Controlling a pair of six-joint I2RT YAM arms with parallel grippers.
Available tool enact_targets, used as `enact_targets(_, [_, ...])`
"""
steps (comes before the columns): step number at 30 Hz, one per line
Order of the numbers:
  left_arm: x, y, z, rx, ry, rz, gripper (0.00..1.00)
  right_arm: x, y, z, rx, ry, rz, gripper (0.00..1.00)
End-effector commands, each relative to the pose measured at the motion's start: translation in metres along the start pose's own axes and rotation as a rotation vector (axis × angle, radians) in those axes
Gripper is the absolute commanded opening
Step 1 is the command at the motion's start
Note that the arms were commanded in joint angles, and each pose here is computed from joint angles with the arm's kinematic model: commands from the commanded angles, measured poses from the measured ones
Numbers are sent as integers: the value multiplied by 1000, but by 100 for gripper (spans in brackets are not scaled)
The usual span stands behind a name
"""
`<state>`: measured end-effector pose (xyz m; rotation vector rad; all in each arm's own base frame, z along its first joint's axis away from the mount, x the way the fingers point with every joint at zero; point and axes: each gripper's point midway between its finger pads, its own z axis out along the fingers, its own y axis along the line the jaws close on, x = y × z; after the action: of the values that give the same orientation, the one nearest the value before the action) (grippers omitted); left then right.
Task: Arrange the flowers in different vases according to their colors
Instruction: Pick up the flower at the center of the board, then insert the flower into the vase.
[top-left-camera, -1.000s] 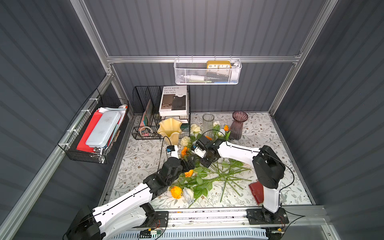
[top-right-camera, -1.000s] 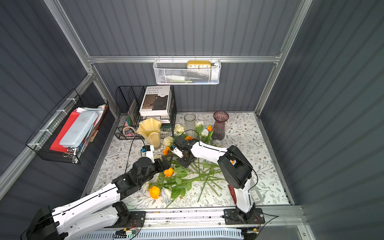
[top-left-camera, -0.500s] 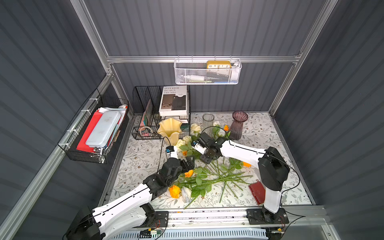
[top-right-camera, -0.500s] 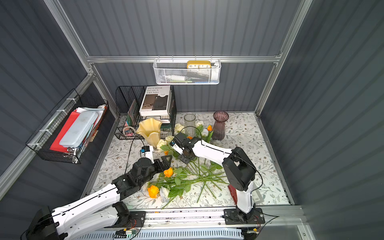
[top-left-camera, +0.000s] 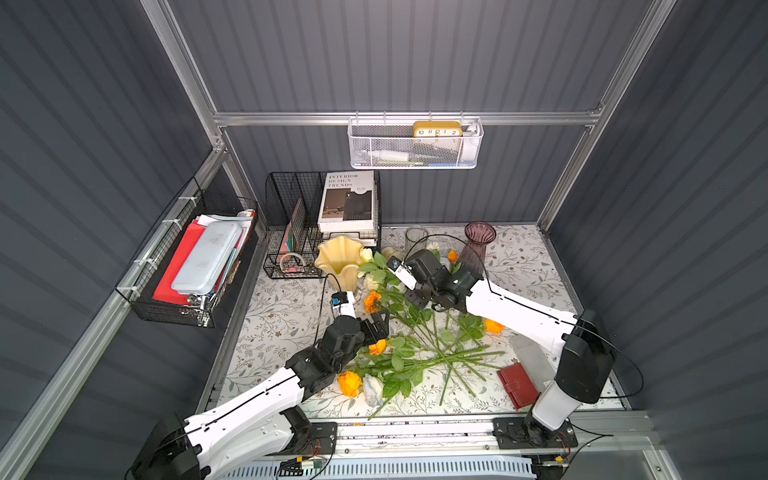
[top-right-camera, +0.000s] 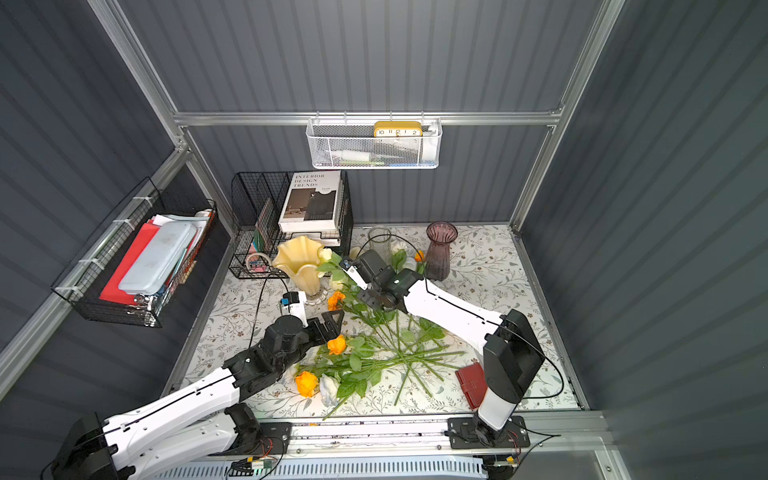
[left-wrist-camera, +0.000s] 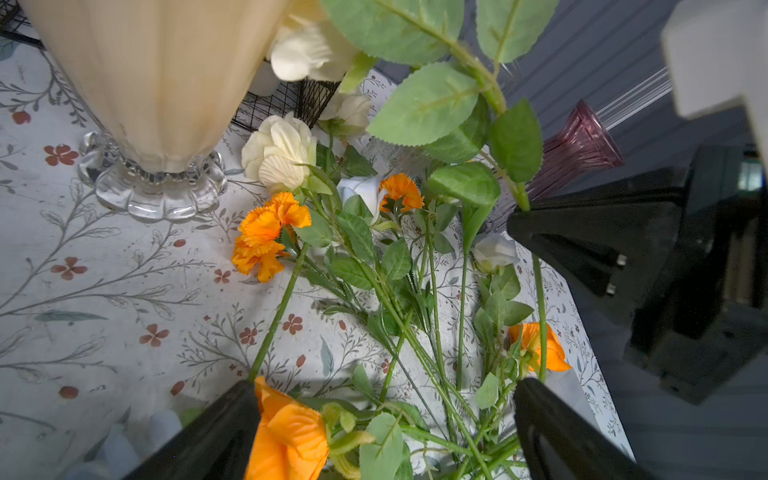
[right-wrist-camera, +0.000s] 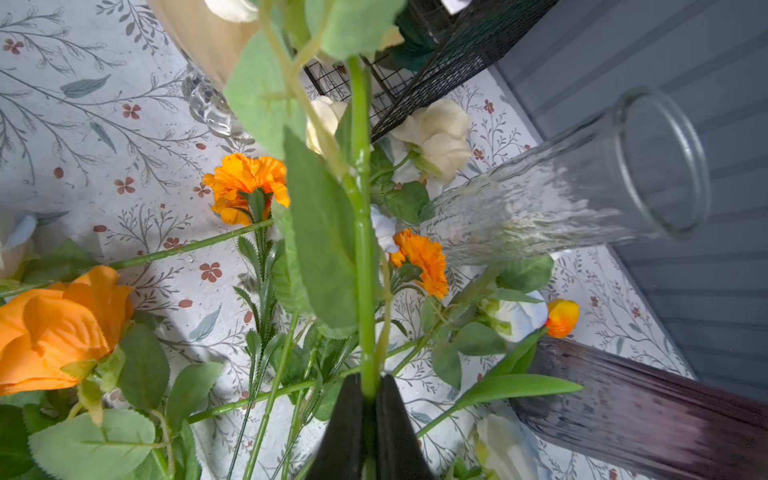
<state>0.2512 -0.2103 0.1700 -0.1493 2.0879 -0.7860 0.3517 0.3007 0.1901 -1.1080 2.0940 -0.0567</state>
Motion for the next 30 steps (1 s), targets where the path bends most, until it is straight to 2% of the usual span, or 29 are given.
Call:
enact_targets(1, [2, 3, -3, 1, 4, -7, 99, -19, -18, -25, 77, -95, 9, 0])
enact_targets(12, [6, 0, 3, 11, 19, -1, 99, -64, -66, -106, 217, -334, 60, 0])
enact_targets(18, [7, -3, 11, 13, 27, 16, 99, -127, -110, -175, 329, -608, 183, 0])
enact_targets(23, [5, -5, 17, 12, 13, 25, 99, -168, -159, -230, 443, -870, 359, 0])
enact_targets(26, [3, -7, 18, 14, 8, 31, 99, -178, -188, -250, 502, -1012, 473, 0])
enact_targets(30, [1, -8, 22, 4, 8, 45, 99, -184, -222, -255, 547, -1139, 588, 0])
